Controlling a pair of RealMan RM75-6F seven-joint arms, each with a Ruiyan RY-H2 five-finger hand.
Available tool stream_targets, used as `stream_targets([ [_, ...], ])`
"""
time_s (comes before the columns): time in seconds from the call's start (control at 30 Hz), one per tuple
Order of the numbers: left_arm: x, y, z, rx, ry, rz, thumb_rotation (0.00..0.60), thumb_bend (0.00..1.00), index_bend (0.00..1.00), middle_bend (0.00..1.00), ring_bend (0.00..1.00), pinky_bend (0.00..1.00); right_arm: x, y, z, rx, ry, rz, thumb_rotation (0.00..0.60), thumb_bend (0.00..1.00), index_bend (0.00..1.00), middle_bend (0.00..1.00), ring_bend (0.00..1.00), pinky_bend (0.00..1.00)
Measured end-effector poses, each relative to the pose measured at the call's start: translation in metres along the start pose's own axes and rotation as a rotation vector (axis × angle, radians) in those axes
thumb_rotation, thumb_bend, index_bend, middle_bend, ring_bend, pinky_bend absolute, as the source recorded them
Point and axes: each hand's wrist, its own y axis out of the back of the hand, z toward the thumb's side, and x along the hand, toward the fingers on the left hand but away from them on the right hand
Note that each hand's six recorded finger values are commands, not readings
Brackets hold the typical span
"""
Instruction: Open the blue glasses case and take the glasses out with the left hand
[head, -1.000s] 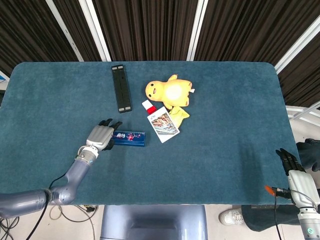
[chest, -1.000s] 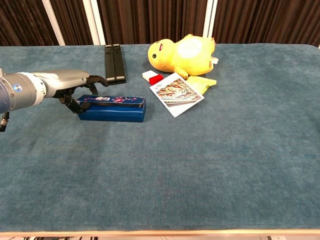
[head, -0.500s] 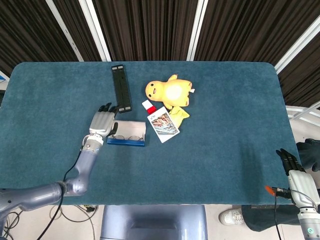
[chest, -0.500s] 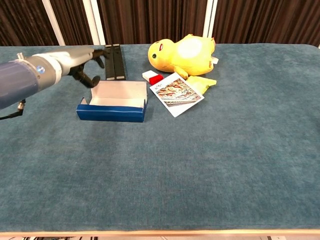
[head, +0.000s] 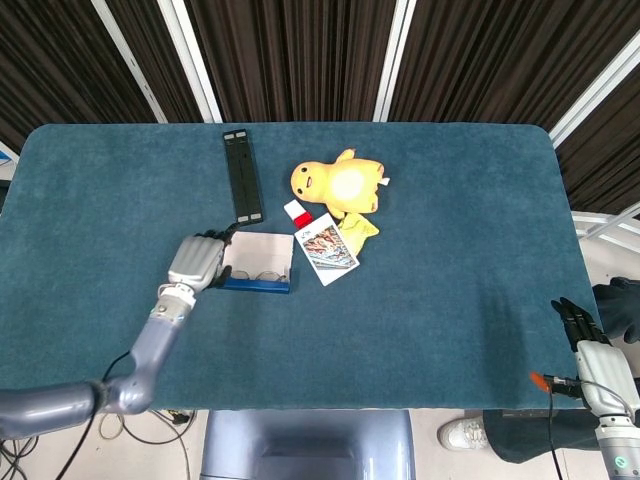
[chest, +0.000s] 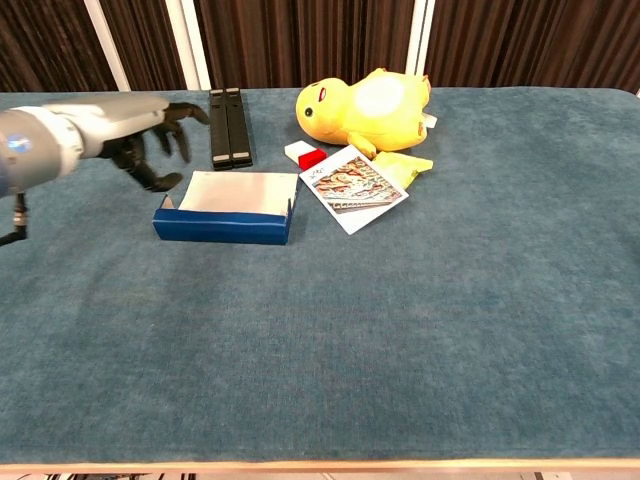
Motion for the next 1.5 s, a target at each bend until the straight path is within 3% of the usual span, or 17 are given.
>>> stream_targets([
  [0.13,-0.013,-0.004,-0.006,0.047,-0.011,-0.033,0.6,0.4,0.09,0.75,0.7,0.83,0.0,0.0,0.0,0.002,0.0,-0.001,0.6,0.13,0.0,0.0,0.0,0.2],
  [0.3,-0.019,-0.02,-0.008,0.069,-0.021,-0.118,0.6,0.4,0.14,0.82,0.75,0.88,0.0,0.0,0.0,0.002,-0.003,-0.001,0.6,0.13,0.0,0.0,0.0,0.2],
  [0.53,-0.021,-0.035,-0.007,0.09,-0.034,-0.179,0.6,0.4,0.18,0.84,0.77,0.89,0.0,0.0,-0.001,0.002,-0.003,0.0,0.6,0.13,0.0,0.0,0.0,0.2],
  [1.07,-0.036,-0.038,-0.024,0.106,-0.007,-0.209,0.6,0.4,0.33,0.84,0.77,0.89,0.0,0.0,0.0,0.004,-0.002,0.001,0.6,0.13,0.0,0.0,0.0,0.2],
  [1.27,-0.053,-0.041,-0.023,0.101,-0.027,-0.265,0.6,0.4,0.32,0.84,0.77,0.89,0.0,-0.001,0.0,0.004,-0.001,0.001,0.6,0.13,0.0,0.0,0.0,0.2],
  [1.5,-0.076,-0.043,0.004,0.074,-0.118,-0.337,0.6,0.4,0.28,0.84,0.77,0.89,0.0,0.0,0.0,0.005,-0.001,-0.001,0.6,0.13,0.0,0.0,0.0,0.2],
])
